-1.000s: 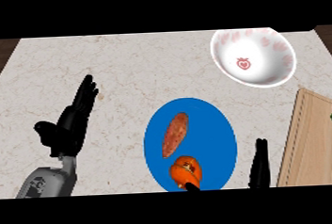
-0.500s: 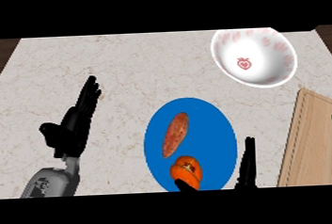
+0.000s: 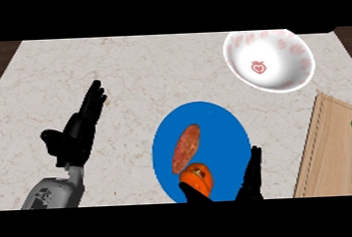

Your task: Pick the squash from the plate and place it in the bowl

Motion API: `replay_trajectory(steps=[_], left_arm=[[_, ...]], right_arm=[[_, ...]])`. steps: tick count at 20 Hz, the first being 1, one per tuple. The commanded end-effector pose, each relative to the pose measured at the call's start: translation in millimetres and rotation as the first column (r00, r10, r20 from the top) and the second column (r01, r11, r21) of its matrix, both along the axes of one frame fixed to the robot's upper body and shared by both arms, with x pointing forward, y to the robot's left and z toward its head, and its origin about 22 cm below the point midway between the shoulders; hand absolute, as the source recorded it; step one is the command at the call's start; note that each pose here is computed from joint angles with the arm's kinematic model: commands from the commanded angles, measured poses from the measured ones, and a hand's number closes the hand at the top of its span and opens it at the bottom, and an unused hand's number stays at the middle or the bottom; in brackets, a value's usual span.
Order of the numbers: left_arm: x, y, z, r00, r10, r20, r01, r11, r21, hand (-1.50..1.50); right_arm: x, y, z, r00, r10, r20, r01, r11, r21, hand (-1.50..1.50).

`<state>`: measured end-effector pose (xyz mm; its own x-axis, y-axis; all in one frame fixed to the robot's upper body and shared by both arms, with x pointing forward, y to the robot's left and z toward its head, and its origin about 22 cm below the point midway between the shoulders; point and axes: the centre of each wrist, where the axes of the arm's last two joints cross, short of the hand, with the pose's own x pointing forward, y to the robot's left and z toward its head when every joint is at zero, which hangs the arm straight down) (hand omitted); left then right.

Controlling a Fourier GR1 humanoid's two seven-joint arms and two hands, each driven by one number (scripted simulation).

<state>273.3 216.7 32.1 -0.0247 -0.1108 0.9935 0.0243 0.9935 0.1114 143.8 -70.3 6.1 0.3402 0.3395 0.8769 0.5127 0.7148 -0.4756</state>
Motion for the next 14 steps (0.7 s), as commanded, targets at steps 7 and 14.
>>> replay_trajectory(steps=[7, 14], left_arm=[[-17.3, -1, -23, 1.0, -0.007, 0.005, 0.007, 1.0, 0.01, 0.0], [8.1, -4, 8, 1.0, -0.014, -0.018, 0.014, 1.0, 0.008, 0.0]], right_arm=[[9, 10, -26, 0.977, -0.073, -0.201, 0.083, 0.995, 0.045, -1.5], [9, 24, -35, 0.972, 0.078, -0.222, -0.094, 0.994, -0.062, 1.5]])
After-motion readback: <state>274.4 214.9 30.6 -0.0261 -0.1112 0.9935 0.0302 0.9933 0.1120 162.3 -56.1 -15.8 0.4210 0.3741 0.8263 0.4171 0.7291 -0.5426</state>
